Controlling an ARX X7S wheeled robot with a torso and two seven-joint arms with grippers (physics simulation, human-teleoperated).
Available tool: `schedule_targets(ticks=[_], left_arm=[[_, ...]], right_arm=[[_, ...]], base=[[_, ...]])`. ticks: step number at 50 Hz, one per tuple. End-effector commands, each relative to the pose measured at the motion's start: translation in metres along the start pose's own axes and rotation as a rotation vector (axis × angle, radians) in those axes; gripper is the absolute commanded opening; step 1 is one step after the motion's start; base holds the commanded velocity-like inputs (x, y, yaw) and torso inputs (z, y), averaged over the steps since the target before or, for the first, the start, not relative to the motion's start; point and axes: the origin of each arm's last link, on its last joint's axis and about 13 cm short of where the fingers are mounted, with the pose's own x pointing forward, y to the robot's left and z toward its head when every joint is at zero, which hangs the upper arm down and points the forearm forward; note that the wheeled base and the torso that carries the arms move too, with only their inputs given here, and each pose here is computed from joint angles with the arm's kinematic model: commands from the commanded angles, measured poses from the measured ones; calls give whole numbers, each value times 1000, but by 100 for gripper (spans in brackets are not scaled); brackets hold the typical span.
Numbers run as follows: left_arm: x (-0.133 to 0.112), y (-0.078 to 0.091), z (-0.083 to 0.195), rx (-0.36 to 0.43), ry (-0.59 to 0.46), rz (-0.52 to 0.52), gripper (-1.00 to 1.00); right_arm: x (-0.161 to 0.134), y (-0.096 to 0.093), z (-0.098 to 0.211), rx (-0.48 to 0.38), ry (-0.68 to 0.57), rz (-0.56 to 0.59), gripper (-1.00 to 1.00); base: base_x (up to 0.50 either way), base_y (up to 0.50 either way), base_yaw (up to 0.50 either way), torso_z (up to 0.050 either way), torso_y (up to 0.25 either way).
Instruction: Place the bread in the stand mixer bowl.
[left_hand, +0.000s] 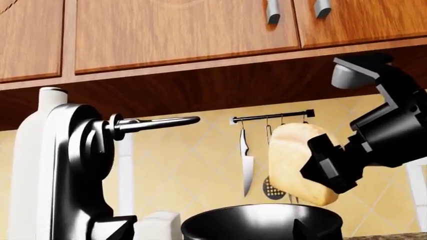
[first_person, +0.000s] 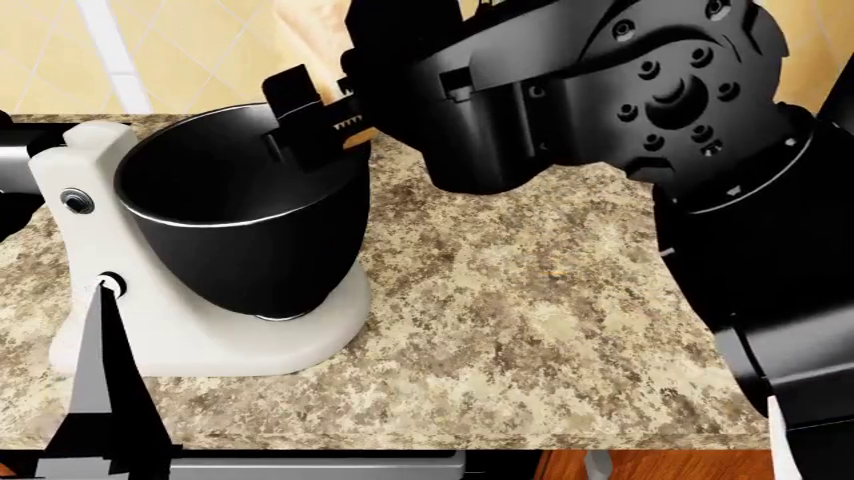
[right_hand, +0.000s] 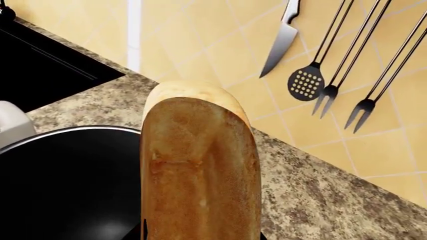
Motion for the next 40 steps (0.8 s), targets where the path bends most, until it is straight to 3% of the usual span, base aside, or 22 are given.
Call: schedule_targets(ticks=[1, 4, 12, 20, 40], left_arm=[[0, 0, 0, -1, 1, 0, 100], [0, 0, 0, 0, 3, 0, 100], [2, -3, -2, -9, 11, -4, 100], [3, -3, -2, -7, 13, -6, 100], [3, -5, -3, -9, 13, -14, 100]], right_arm=[[-1, -1, 0, -12, -10, -16, -100], [3, -3, 1, -32, -3, 4, -100], [48, -24, 32, -38, 83, 49, -100], [50, -36, 33, -20, 112, 62, -100], [35, -26, 53, -62, 51, 137, -100]], base=[[0, 0, 0, 0, 0], [0, 0, 0, 0, 0], [0, 0, 0, 0, 0], [0, 0, 0, 0, 0], [0, 0, 0, 0, 0]])
